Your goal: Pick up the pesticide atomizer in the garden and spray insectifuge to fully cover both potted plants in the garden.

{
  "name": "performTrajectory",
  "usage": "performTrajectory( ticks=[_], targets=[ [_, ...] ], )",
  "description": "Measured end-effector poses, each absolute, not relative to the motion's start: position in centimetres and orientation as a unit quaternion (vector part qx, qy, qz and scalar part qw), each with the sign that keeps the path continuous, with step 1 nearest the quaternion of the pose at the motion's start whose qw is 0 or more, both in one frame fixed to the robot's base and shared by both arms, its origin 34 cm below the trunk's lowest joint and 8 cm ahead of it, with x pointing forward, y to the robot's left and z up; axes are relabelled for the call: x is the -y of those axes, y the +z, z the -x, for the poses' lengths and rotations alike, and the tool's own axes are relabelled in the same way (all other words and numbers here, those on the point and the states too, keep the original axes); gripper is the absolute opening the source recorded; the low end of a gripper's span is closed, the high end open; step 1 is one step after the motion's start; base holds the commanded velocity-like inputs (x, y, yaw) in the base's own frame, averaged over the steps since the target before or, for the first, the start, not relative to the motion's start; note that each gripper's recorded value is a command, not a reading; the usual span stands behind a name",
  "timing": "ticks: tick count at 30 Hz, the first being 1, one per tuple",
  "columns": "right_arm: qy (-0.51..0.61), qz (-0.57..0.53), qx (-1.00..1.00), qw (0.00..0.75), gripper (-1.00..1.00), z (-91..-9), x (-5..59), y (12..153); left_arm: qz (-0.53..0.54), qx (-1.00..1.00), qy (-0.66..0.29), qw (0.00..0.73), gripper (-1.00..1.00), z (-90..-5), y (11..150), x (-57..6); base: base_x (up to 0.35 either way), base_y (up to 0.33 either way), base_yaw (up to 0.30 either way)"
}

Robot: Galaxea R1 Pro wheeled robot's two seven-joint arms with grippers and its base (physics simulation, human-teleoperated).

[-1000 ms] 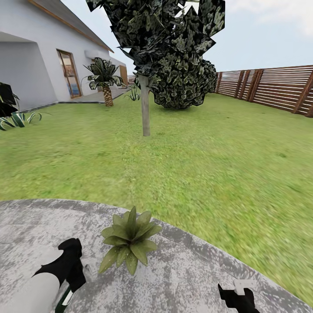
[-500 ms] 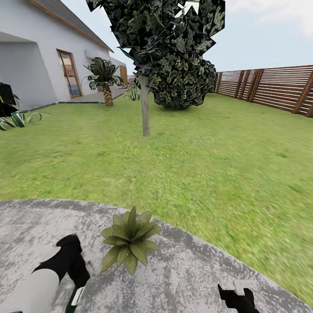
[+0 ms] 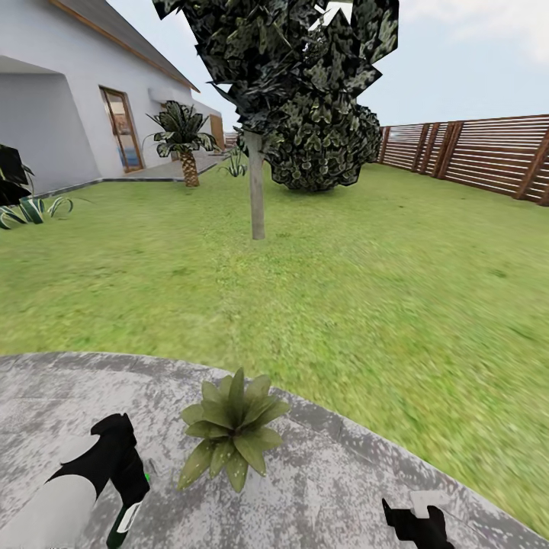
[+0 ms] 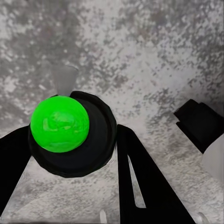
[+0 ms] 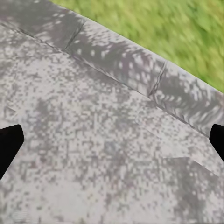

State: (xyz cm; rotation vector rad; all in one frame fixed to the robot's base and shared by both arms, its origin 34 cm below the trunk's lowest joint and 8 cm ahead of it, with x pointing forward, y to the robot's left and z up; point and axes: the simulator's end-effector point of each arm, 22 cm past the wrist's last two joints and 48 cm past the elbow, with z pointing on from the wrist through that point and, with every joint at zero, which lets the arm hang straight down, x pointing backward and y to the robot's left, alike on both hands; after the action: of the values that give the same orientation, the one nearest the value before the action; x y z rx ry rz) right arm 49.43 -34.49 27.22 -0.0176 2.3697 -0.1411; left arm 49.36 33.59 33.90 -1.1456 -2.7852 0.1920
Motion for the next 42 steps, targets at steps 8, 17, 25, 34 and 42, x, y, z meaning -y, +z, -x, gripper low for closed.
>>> performTrajectory(
  ticks=[8,17,25,34,42],
  targets=[
    [-0.055,0.007,-0.926,0.374,1.0,-49.4,34.5,27.2,0.378,0.922,0.053,0.062,-1.0,-49.4,33.6,-34.0,0.006,0.005,0.0],
    [-0.055,0.007,-0.926,0.374,1.0,-49.4,34.5,27.2,0.376,0.923,0.039,0.068,-1.0,-48.4,32.9,-35.4,0.0,0.0,0.0],
    [-0.055,0.007,-0.926,0.374,1.0,-49.4,34.5,27.2,0.38,0.923,0.029,0.048,-1.0,-50.9,34.3,-35.2,0.0,0.0,0.0],
    [-0.051,0.006,-0.927,0.371,1.0,-49.2,34.1,27.0,0.382,0.923,0.007,0.048,-1.0,-51.7,35.2,-37.7,0.0,0.0,0.0],
    [-0.049,0.006,-0.927,0.371,1.0,-49.2,34.0,26.9,0.384,0.921,0.013,0.061,-1.0,-50.3,34.3,-37.6,0.0,0.0,0.0]
  ],
)
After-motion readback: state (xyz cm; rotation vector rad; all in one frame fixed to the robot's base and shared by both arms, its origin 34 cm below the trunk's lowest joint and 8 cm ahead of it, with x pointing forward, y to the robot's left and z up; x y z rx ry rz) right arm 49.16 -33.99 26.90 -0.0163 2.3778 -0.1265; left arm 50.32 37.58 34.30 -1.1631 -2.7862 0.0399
